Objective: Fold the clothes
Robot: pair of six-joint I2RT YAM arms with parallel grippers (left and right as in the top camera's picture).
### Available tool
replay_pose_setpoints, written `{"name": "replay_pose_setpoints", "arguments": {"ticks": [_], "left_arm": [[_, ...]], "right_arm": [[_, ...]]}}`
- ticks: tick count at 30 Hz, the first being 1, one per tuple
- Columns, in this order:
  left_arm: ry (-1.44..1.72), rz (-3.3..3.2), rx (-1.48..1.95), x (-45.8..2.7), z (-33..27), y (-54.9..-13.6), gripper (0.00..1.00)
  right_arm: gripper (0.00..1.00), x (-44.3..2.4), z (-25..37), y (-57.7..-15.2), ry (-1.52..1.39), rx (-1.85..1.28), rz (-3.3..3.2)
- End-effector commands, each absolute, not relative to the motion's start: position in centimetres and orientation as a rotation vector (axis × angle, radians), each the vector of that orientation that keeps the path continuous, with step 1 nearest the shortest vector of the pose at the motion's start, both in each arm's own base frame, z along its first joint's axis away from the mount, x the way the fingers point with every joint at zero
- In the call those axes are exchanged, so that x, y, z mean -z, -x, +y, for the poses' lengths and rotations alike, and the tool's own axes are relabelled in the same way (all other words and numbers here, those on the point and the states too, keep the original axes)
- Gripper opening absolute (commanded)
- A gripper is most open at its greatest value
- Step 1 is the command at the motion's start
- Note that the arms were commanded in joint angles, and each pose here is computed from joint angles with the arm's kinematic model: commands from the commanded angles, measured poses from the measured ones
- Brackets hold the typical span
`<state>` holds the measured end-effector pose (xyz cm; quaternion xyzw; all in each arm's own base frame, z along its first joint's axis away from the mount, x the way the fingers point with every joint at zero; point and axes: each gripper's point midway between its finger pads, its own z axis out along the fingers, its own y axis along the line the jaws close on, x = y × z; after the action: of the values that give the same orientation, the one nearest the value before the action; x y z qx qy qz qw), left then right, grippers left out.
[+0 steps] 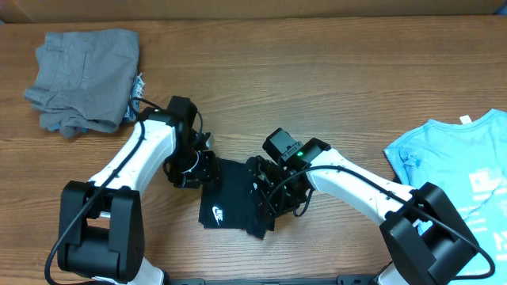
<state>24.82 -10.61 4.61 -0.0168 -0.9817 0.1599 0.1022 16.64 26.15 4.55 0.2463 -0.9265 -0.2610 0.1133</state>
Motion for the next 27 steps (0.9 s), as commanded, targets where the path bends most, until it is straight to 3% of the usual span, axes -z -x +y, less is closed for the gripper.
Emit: {"name": "replay_pose_setpoints", "arguments": {"ticks": [1, 3, 4, 5, 8, 15, 19, 27], "left_arm": [[0.041, -2.924, -0.445, -4.7, -9.3, -25.7, 0.64], [0.023, -2.929, -0.429, -4.6, -8.7, -25.8, 0.64], [0.018, -2.927, -0.43, -4.7, -8.5, -25.8, 0.64], [0.013, -2.922, -0.43, -4.7, -8.4, -25.7, 0.64], [0.053, -2.906, -0.429, -4.8, -8.3, -25.2, 0.64], [0.064, -2.905, -0.426, -4.8, -8.3, -25.1, 0.66], [0.067, -2.913, -0.427, -4.7, -8.3, -25.3, 0.68], [0.074, -2.887, -0.422, -4.5, -8.4, -24.5, 0.7]], "right_arm": [[0.28, -4.5, 25.8, -16.4, -0.749, 0.739, -2.722], [0.33, -4.4, 25.6, -16.5, -0.75, 0.719, -2.734], [0.47, -4.2, 25.5, -16.7, -0.75, 0.699, -2.748], [0.52, -4.1, 25.3, -16.9, -0.754, 0.679, -2.762], [0.56, -3.9, 25.2, -17.3, -0.765, 0.661, -2.783], [0.28, -3.9, 25.4, -16.5, -0.82, 0.703, -2.739], [0.04, -3.7, 25.2, -16.2, -0.834, 0.707, -2.724], [0.04, -2.0, 21.9, -19.4, -0.617, 0.37, -2.941]]}}
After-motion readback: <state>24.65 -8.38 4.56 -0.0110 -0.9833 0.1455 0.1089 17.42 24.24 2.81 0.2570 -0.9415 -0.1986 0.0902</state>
